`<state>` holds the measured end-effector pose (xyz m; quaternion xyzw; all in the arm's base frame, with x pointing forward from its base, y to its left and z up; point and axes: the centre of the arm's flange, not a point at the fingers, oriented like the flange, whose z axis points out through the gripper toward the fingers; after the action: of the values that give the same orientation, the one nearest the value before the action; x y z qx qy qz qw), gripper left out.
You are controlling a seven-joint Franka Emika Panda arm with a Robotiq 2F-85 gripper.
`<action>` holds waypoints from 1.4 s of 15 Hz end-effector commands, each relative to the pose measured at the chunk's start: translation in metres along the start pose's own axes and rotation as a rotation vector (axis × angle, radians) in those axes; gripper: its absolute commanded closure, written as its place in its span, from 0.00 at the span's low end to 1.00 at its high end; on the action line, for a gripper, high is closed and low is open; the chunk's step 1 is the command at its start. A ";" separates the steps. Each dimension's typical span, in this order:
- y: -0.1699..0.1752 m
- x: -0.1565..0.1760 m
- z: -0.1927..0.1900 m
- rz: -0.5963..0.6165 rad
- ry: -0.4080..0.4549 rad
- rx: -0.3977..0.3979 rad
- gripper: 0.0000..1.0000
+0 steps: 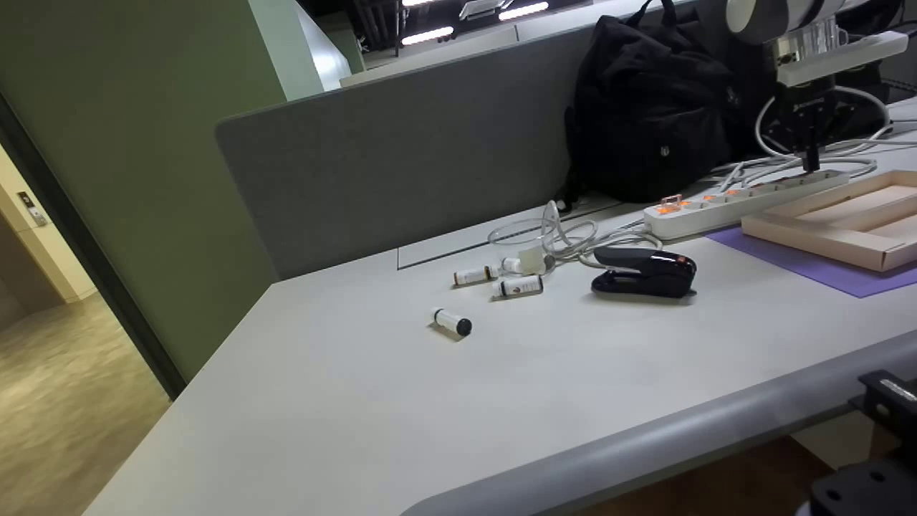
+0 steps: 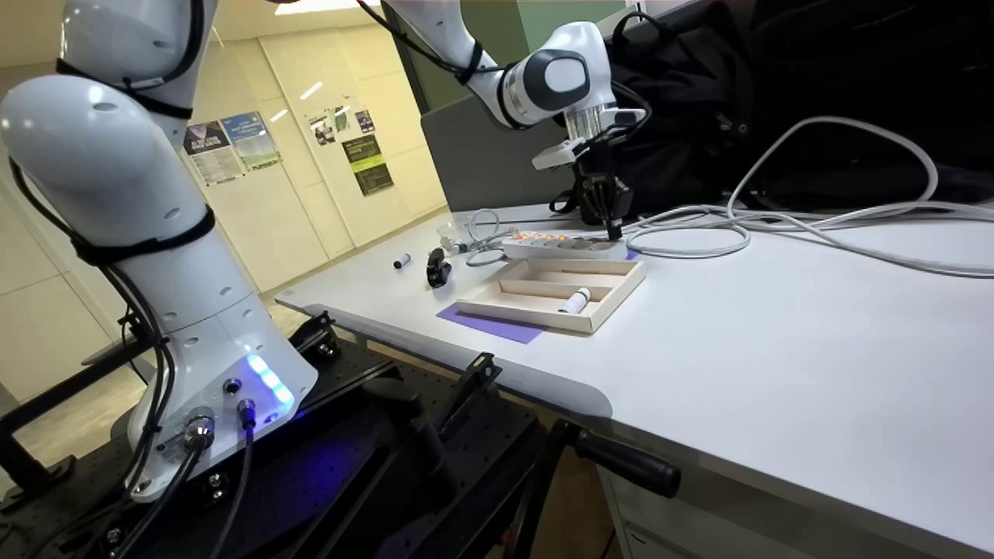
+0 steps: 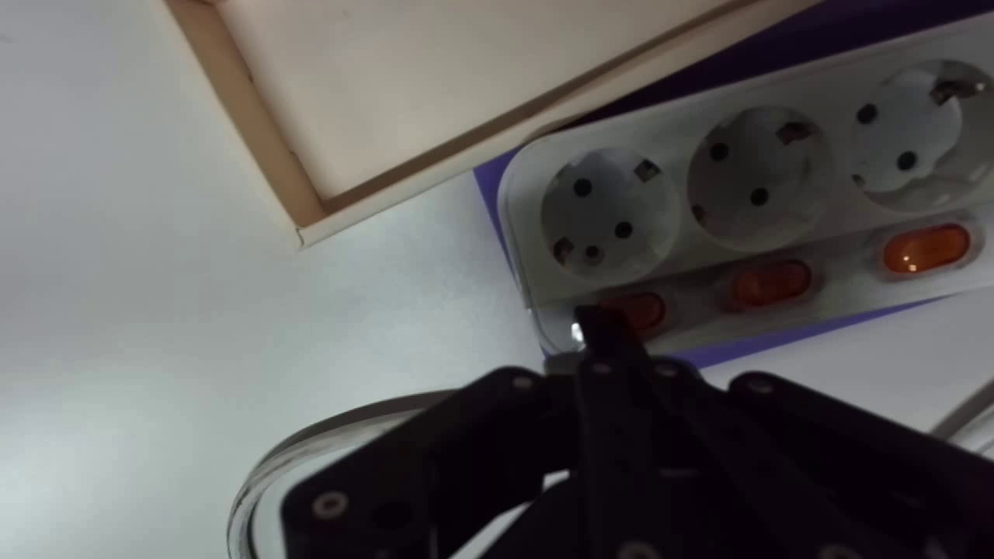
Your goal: Switch on the last slot of the extension cord
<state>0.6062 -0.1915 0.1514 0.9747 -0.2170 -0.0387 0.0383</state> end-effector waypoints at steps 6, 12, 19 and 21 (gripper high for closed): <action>0.011 0.000 0.027 0.016 -0.024 -0.052 1.00; -0.005 0.000 -0.041 -0.001 0.029 0.006 1.00; -0.031 -0.038 -0.203 -0.079 -0.018 0.184 0.74; -0.040 -0.024 -0.183 -0.084 0.011 0.162 0.87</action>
<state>0.6174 -0.1343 0.3315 0.9830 -0.1782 -0.0174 -0.0413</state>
